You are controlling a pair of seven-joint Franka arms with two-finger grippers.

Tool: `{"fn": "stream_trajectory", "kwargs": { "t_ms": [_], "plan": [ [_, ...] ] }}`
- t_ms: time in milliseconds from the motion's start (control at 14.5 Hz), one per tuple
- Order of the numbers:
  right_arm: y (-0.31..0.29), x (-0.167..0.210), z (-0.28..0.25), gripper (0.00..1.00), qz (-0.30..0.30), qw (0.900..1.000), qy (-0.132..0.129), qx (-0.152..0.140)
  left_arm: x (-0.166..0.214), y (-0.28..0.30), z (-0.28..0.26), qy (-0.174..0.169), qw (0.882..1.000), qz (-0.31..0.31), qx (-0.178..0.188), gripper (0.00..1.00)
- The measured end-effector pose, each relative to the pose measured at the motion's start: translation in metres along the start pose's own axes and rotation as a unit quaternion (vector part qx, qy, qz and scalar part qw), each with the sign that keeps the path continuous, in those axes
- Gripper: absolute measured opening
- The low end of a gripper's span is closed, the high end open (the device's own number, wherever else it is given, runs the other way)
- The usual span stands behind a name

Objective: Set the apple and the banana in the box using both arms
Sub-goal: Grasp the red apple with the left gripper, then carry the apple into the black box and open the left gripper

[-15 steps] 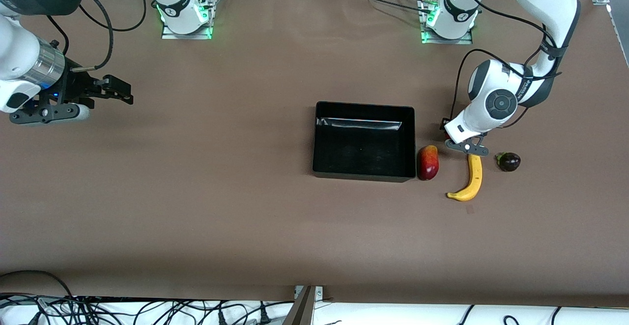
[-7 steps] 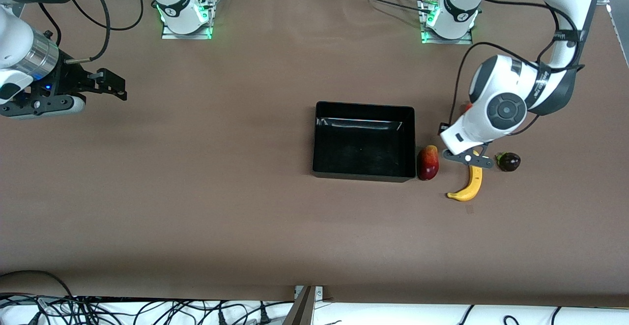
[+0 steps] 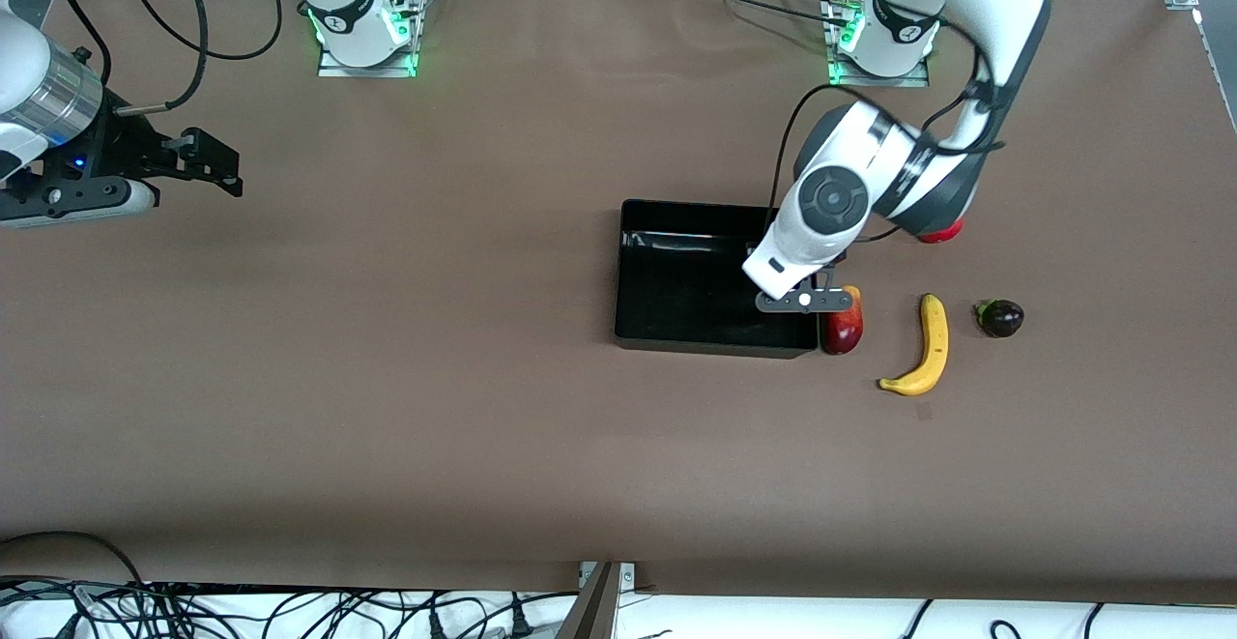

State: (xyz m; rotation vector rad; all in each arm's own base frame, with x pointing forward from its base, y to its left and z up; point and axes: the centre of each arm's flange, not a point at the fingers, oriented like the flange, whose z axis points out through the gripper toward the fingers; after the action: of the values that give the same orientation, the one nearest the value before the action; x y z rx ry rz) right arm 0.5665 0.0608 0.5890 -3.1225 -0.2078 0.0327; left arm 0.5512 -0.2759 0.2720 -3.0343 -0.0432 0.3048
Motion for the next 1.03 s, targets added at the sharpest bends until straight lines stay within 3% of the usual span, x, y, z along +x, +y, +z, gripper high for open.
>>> {"fn": "stream_trajectory", "kwargs": {
  "t_ms": [688,963,1032],
  "plan": [
    [0.012,0.012,0.001,1.0,0.01,1.0,0.022,-0.008,-0.009,0.02,0.079,-0.016,1.0,-0.007,-0.024,0.69],
    [0.013,0.015,0.001,1.0,0.01,0.999,0.032,-0.009,-0.002,0.019,0.056,-0.016,1.0,-0.015,-0.021,1.0],
    [0.013,0.015,0.001,1.0,0.01,0.999,0.033,-0.009,0.004,0.017,0.035,-0.022,0.999,-0.021,-0.019,1.0]
  ]
}}
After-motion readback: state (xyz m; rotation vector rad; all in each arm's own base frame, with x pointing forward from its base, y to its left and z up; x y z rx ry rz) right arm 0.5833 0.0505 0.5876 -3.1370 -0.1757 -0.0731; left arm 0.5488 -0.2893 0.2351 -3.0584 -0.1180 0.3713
